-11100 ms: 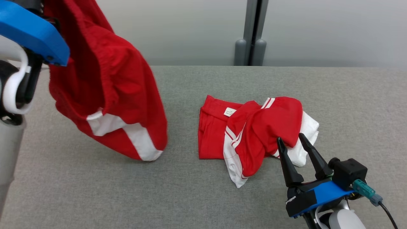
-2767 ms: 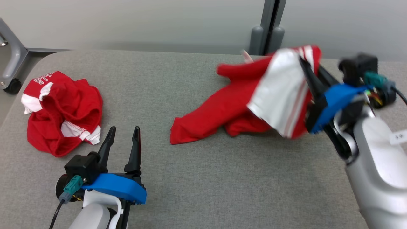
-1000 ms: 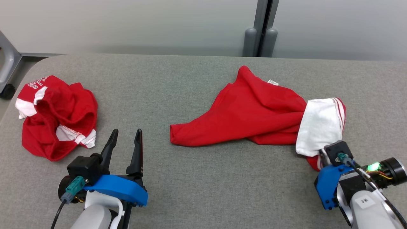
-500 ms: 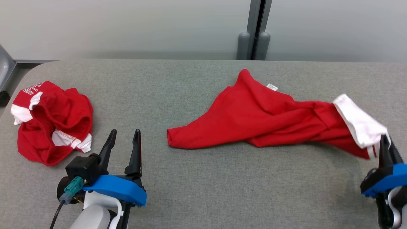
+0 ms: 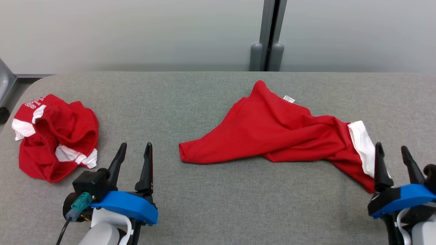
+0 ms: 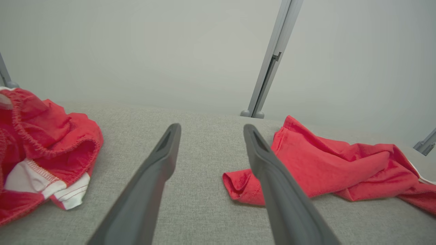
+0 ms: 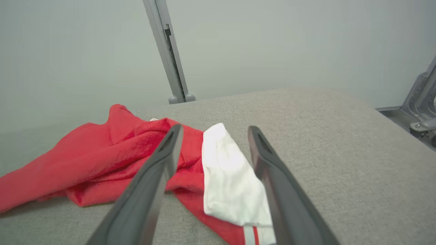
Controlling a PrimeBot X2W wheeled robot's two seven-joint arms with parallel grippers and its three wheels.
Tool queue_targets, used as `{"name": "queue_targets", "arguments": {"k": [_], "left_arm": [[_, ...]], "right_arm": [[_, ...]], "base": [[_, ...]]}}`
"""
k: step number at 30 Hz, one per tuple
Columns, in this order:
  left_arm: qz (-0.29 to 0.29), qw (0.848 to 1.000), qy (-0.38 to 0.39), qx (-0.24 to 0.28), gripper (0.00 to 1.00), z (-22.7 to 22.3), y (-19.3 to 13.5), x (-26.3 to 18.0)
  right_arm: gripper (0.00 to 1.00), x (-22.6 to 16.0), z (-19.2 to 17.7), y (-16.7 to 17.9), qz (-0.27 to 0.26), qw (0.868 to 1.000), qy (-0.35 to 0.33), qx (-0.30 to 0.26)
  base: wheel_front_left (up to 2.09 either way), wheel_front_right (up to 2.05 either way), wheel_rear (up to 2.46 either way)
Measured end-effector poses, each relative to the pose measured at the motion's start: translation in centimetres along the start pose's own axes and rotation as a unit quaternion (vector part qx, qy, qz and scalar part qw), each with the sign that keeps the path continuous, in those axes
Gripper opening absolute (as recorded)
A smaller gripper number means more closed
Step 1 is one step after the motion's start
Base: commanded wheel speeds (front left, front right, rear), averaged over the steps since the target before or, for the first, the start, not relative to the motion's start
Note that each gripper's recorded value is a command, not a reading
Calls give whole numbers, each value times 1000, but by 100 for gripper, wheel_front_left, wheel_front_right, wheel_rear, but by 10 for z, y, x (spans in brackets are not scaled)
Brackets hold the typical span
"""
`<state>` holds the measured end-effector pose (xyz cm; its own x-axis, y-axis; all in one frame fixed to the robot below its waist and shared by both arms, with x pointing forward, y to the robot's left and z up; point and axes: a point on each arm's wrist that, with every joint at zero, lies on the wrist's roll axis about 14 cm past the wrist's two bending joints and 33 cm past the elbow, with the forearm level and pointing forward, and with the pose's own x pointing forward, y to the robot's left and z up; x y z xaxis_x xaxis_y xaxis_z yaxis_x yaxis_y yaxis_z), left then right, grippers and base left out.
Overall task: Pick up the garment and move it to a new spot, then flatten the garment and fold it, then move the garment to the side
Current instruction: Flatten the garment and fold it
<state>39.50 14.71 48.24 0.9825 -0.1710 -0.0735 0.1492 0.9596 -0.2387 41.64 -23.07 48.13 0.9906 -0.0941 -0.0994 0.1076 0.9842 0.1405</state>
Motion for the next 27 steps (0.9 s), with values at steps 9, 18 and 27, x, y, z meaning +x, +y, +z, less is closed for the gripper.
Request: {"name": "queue_targets", "arguments": {"k": [9, 18, 27], "left_arm": [[-14, 1000, 23, 4, 100, -12, -9, 1], [-73, 993, 90, 28, 100, -24, -45, 74], [-106, 967, 221, 66, 100, -79, -78, 160]], "right_arm": [[100, -13, 16, 34, 56, 998, -25, -22], [100, -20, 16, 42, 71, 997, -29, -23], [100, -29, -13, 31, 55, 998, 14, -12]], "base": [[0, 0, 0], [0, 0, 0], [0, 0, 0]]}}
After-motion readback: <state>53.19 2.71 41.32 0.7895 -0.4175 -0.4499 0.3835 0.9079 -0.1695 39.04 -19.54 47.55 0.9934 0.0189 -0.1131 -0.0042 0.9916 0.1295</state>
